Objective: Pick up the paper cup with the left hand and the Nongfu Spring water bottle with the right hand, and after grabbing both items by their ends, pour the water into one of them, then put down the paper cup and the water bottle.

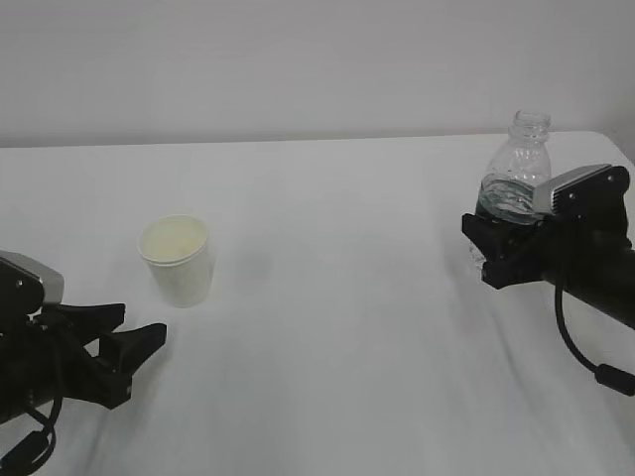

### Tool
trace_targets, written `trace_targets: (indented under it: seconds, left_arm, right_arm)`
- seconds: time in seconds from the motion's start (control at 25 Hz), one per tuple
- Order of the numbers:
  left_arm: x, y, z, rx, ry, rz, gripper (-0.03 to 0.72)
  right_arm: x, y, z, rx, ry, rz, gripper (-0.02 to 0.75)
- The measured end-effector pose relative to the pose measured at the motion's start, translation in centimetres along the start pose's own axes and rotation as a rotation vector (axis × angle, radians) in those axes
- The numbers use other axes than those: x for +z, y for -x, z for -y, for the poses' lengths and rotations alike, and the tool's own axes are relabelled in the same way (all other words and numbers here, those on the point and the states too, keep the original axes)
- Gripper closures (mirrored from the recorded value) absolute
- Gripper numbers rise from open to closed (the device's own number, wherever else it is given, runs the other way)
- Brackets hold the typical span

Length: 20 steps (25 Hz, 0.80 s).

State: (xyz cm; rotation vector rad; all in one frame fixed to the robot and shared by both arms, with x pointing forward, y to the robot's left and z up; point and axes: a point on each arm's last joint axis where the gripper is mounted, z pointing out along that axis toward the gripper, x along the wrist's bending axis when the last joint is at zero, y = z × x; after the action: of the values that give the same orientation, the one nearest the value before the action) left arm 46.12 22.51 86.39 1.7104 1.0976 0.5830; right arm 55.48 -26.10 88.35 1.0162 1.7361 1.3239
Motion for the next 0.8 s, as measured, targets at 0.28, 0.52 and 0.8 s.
trace_targets:
  seconds: [0.28, 0.52, 0.8]
  left_arm:
    - [0.0, 0.0, 0.0, 0.001, 0.000, 0.002, 0.204]
    - [0.7, -0.2, -0.7, 0.011, 0.030, 0.004, 0.045]
    - [1.9, -0.7, -1.5, 0.015, 0.066, -0.012, 0.007]
  right_arm:
    - [-3.4, -1.2, -1.3, 0.022, 0.005, 0.016, 0.311]
    - [-5.4, -2.0, -1.6, 0.025, -0.001, 0.016, 0.311]
    - [-6.0, -2.3, -1.7, 0.026, -0.003, 0.016, 0.311]
